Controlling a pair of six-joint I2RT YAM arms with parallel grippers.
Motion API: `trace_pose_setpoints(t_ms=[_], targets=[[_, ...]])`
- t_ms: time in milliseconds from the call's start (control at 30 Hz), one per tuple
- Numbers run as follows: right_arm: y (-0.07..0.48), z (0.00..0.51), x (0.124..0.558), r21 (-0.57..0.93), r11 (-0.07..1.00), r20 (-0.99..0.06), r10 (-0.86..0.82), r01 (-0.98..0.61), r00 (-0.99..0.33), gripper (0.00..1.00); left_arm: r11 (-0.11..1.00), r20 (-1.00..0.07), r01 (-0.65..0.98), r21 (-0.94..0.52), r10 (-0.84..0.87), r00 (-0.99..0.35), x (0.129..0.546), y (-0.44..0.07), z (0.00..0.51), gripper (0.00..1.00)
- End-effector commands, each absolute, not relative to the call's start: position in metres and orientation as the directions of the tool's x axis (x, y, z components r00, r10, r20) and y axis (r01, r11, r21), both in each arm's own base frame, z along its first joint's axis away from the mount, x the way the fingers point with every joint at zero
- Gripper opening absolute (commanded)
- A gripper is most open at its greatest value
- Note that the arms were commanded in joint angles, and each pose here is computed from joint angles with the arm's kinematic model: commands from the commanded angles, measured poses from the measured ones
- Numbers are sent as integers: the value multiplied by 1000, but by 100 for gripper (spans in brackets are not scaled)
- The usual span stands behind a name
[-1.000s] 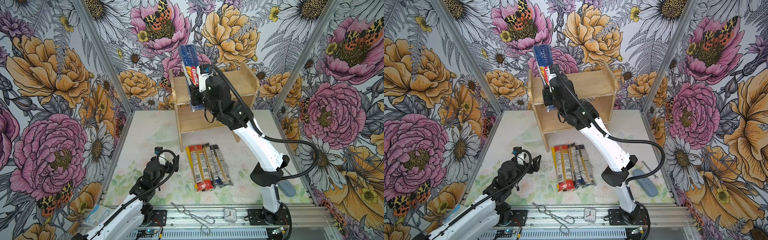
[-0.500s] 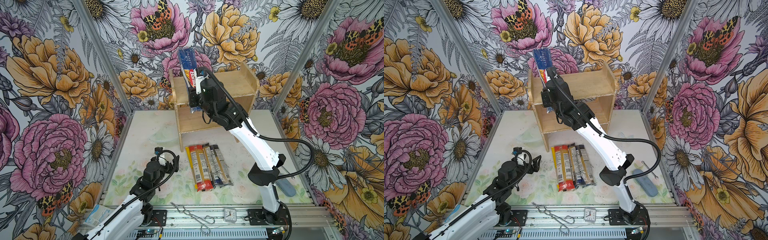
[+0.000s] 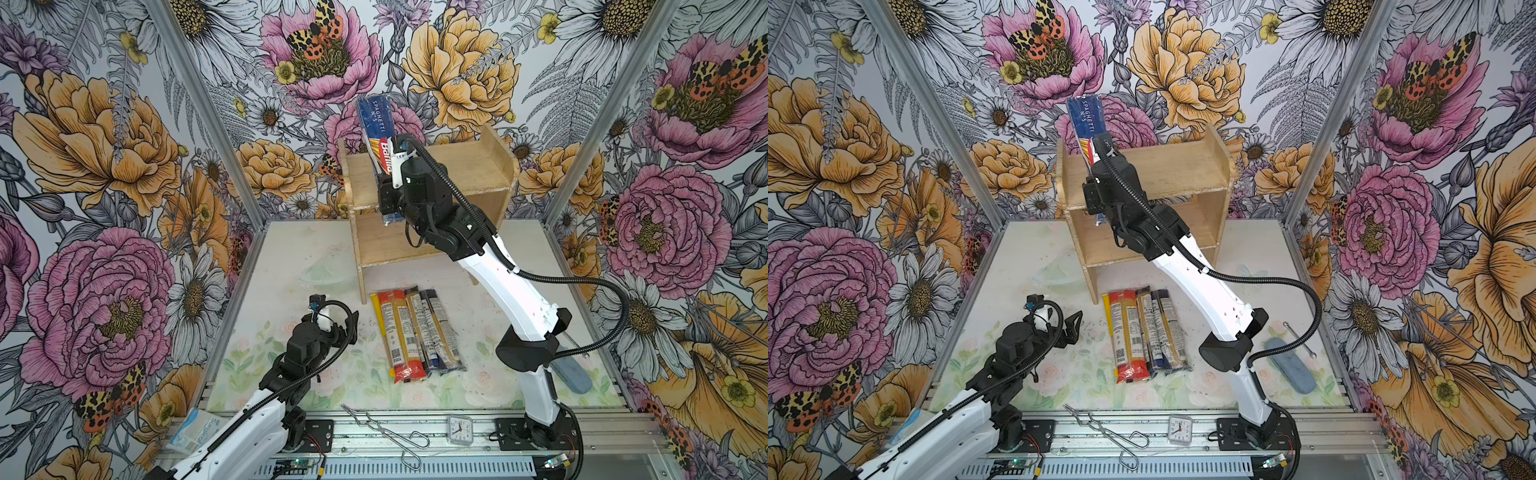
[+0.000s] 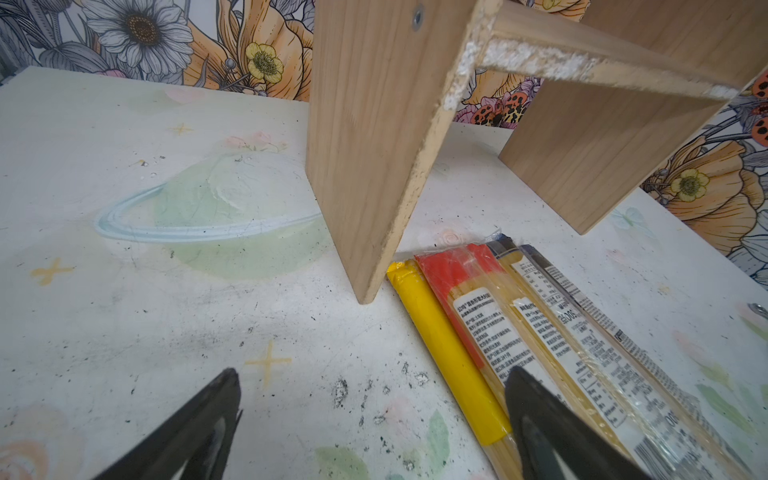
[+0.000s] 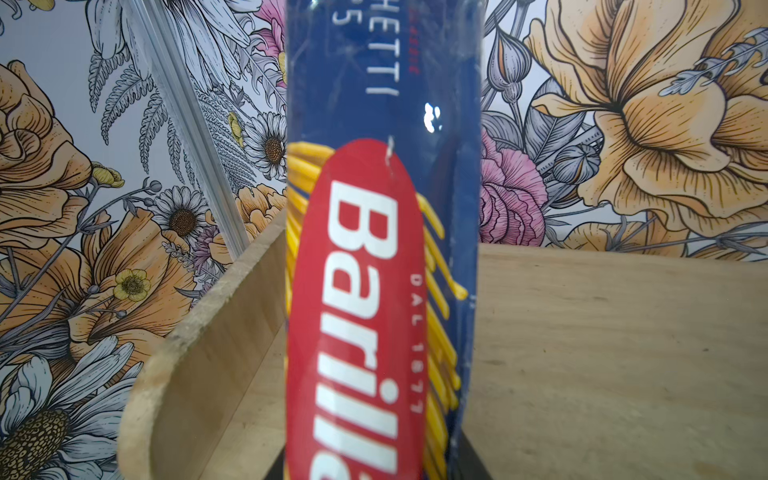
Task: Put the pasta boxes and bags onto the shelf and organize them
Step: 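Lower the Barilla box onto the top shelf with the right gripper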
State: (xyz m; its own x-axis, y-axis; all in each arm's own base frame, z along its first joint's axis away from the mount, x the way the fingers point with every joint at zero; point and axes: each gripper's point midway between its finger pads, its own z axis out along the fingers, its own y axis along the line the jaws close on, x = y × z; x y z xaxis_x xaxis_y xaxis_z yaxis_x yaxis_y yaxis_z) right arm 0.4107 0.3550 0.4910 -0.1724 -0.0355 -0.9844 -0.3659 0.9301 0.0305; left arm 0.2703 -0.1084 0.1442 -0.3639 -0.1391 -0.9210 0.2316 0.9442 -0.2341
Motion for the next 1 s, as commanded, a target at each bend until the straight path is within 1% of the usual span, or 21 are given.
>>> trace_pose_setpoints(t_ms=[0,400,500,567,633,967], targets=[[343,544,414,101,939,-995,99,-330,-22,35,940,-926,239,-242,-150,-347,270,-107,145,99],[344,536,419,96,944,-995,90,-315,-34,39,940,-925,241,-241,-147,-350,270,-108,144,99],[344,535,419,98,945,-995,91,-312,-37,43,940,-925,241,-241,-148,-349,270,-108,145,99],[343,535,419,99,946,-995,92,-308,-39,44,940,-925,241,-242,-148,-350,270,-108,144,99],[342,535,419,98,947,-995,90,-306,-40,47,940,-925,240,-241,-148,-351,270,-108,144,99],[341,532,421,94,948,-995,85,-303,-44,49,939,-925,243,-243,-149,-349,270,-108,145,99]])
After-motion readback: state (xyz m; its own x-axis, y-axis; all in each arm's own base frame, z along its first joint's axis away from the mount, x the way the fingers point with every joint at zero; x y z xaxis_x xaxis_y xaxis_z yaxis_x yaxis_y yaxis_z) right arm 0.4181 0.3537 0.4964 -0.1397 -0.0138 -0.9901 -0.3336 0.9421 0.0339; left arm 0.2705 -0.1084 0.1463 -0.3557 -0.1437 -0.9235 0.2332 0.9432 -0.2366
